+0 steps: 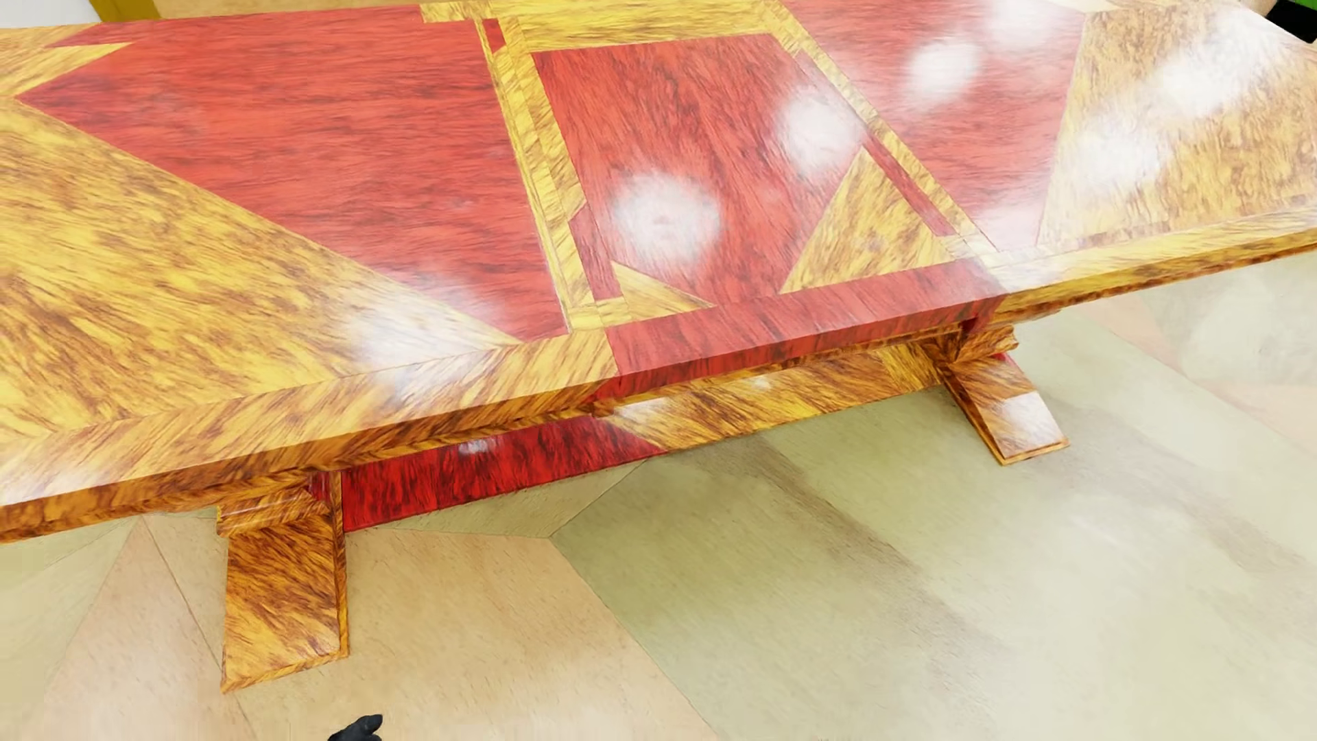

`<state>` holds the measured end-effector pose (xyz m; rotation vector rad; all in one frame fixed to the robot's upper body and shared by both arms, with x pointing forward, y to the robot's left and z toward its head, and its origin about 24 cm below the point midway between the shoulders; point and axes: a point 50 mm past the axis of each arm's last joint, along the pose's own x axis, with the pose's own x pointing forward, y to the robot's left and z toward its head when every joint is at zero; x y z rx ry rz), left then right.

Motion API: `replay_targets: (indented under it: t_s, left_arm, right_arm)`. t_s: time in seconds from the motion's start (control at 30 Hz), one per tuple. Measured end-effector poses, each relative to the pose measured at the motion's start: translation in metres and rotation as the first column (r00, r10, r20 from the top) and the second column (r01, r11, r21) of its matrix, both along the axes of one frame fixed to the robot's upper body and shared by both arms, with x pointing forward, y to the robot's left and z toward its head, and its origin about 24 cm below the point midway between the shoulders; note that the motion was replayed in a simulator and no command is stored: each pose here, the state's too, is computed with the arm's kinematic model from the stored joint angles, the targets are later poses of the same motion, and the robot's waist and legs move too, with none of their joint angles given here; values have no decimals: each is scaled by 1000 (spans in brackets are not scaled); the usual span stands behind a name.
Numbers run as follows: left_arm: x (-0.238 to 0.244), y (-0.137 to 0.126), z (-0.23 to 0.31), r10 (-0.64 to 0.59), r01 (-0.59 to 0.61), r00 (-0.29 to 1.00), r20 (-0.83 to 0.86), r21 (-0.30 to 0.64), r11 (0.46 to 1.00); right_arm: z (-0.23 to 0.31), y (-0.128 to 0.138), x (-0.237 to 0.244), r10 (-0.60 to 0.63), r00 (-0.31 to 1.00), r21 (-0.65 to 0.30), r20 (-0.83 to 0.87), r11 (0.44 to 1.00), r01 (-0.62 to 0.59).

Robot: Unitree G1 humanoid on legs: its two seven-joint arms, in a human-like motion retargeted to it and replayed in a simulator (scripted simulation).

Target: Walk towards the wood table

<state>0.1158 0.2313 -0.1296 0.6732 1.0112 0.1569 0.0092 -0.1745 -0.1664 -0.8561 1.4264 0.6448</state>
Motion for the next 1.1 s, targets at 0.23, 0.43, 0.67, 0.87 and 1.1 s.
replay_targets:
  t_s: [0.23, 0.43, 0.67, 0.87, 1.1]
  left_arm:
    - [-20, -17, -9, -69, 61, 993, -98, -83, 995]
    - [-27, -26, -16, -151, 135, 971, -183, -100, 986]
    - [9, -21, -2, -270, 270, 959, -88, -13, 963]
    - [4, -11, 4, -184, 183, 983, -7, -17, 983]
    - [-25, -8, -10, -137, 131, 976, -167, -46, 990]
  right_arm:
    - [41, -53, 121, -136, 815, -135, 564, 958, 253]
    - [82, -61, 163, -152, 593, -38, 791, 954, 296]
    - [42, -51, 110, -39, 871, -142, 489, 982, 123]
    - [14, -46, 53, -92, 974, -134, 206, 983, 121]
    - [17, -17, 91, -27, 934, -88, 356, 994, 62]
